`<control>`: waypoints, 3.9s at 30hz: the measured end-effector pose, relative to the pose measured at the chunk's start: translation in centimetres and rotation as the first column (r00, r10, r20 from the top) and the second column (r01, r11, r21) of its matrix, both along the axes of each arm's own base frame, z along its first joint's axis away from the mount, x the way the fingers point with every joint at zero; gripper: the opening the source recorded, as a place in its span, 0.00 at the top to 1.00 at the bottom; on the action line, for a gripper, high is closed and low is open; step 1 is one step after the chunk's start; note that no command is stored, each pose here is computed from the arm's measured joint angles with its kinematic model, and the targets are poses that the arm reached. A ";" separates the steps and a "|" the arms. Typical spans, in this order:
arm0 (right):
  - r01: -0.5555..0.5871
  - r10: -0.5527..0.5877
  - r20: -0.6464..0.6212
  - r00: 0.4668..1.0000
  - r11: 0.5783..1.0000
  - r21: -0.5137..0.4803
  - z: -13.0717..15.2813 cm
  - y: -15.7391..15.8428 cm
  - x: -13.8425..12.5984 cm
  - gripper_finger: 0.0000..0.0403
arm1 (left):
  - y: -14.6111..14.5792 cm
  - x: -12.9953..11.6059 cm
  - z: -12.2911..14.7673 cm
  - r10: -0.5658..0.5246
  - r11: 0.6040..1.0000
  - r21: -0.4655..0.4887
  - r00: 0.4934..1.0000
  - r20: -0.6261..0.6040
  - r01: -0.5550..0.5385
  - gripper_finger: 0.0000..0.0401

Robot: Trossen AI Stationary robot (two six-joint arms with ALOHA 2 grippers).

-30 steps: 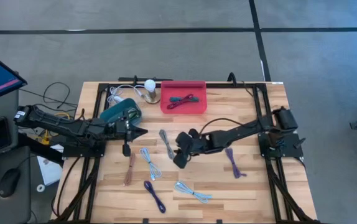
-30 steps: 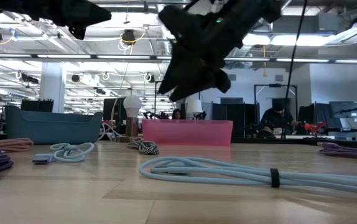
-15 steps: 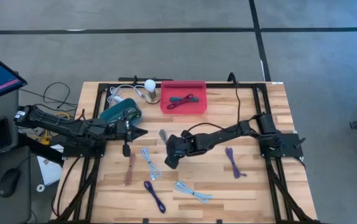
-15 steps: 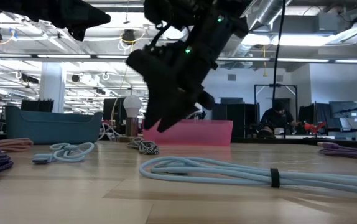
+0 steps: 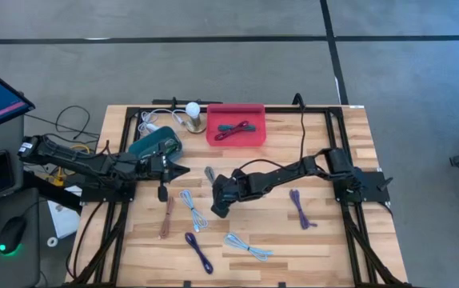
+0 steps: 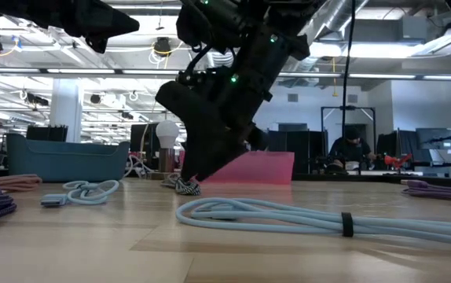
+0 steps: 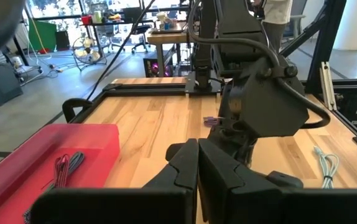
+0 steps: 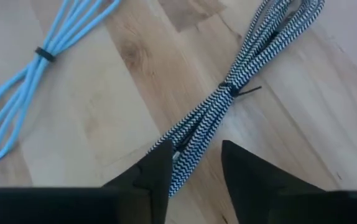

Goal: Pick & Place USB Port
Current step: Put the black and white USB cable into the pink bin

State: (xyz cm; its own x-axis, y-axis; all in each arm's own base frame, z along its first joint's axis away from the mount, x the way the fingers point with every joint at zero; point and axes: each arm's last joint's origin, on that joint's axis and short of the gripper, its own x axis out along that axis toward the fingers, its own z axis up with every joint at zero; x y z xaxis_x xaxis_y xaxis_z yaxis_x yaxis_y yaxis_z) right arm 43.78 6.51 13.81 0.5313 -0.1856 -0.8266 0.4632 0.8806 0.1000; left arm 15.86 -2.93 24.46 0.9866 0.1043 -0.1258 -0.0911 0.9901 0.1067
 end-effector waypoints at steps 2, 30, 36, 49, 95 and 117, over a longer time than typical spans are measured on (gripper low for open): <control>-0.005 0.005 -0.004 1.000 1.000 0.011 0.0 -0.1 0.0 0.75 | 0.0 0.0 0.0 0.000 1.000 0.000 1.000 0.000 0.000 0.97; -0.044 0.035 -0.043 0.998 0.972 -0.230 5.3 -0.3 -2.3 1.00 | 0.0 0.0 0.0 0.002 1.000 -0.018 1.000 0.002 -0.002 0.97; 0.010 -0.039 -0.077 0.996 0.938 -0.347 8.5 -1.3 -4.6 1.00 | 0.0 0.0 0.0 0.002 1.000 -0.018 1.000 0.001 -0.002 0.97; 0.025 -0.078 -0.087 0.993 0.872 -0.490 14.6 -4.3 -8.3 1.00 | 0.0 0.0 -0.1 0.002 1.000 -0.017 1.000 -0.003 -0.002 0.97; -0.023 0.026 0.004 1.000 0.952 -0.307 9.3 -23.3 -10.7 1.00 | 0.0 0.0 0.0 0.003 1.000 -0.017 1.000 0.000 -0.003 0.97; -0.034 0.017 -0.067 0.998 0.965 -0.260 3.7 -24.4 -9.0 1.00 | 0.0 0.0 0.0 0.003 1.000 -0.018 1.000 0.003 -0.003 0.97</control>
State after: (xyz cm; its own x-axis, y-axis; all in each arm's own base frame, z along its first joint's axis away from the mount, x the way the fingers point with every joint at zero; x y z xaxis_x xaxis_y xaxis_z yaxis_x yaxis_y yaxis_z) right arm 34.79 -17.91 17.53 0.4869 -0.3859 -0.7836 0.4380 0.8840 -0.1632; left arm 15.87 -2.93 24.47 0.9867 0.1047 -0.1247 -0.0940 0.9916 0.0886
